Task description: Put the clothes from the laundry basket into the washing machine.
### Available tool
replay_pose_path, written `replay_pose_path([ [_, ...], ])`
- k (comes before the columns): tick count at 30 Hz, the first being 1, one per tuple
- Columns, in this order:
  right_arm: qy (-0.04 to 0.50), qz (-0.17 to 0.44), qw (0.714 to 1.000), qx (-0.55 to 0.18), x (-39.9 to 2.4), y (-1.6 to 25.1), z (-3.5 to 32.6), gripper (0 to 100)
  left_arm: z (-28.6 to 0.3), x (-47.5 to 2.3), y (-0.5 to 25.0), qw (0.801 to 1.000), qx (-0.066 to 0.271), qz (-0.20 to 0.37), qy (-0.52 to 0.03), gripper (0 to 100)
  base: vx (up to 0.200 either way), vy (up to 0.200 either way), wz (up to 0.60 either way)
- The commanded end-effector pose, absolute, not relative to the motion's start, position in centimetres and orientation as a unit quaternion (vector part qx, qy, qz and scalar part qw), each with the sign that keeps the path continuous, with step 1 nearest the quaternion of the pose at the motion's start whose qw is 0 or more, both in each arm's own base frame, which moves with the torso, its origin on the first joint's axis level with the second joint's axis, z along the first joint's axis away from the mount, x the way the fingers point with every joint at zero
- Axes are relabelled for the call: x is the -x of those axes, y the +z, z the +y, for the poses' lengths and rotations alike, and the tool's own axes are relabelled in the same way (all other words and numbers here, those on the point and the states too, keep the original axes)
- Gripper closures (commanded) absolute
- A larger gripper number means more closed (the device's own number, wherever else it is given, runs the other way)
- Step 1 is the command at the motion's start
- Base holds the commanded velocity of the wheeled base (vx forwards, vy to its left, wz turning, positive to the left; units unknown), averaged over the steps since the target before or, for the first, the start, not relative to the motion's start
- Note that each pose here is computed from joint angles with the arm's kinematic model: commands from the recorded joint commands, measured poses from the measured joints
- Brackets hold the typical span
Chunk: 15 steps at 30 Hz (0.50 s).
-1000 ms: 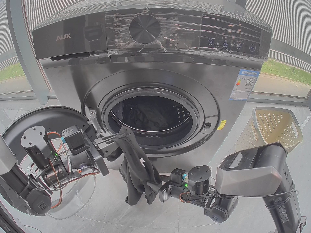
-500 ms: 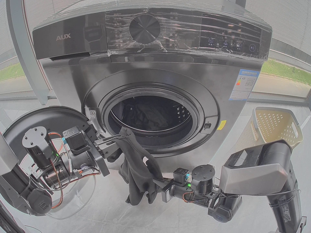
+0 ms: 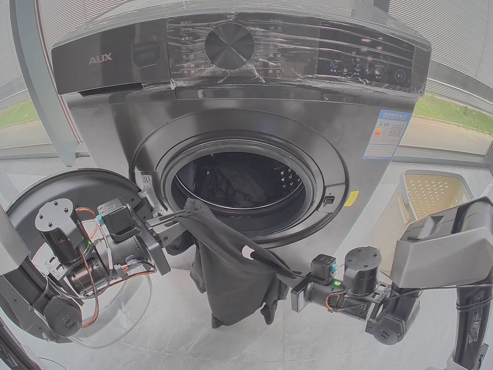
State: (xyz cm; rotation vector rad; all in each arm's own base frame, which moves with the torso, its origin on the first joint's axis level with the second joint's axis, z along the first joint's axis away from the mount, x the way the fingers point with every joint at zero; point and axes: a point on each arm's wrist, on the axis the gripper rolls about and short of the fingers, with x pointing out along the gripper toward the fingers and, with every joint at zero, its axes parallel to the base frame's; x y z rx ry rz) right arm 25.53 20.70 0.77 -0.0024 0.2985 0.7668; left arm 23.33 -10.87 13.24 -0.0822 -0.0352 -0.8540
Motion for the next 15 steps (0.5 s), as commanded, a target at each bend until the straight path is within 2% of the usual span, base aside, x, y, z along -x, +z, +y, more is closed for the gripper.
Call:
replay_pose_path([
  [1, 0.352, 0.121, 0.928, -0.007, -25.4, 3.6, 18.3, 100, -10.2, -23.8, 13.3, 0.915, 0.04, -0.021, -0.401, 100, 0.0, 0.0, 0.0],
  [6, 0.35, 0.113, 0.93, -0.01, -25.1, 4.6, 17.1, 100, -9.9, -24.2, 13.3, 0.918, 0.039, -0.022, -0.393, 100, 0.0, 0.0, 0.0],
  [15, 0.346, 0.054, 0.937, -0.011, -25.8, 7.9, 14.9, 100, -9.6, -24.5, 13.3, 0.921, 0.038, -0.024, -0.387, 100, 0.0, 0.0, 0.0],
])
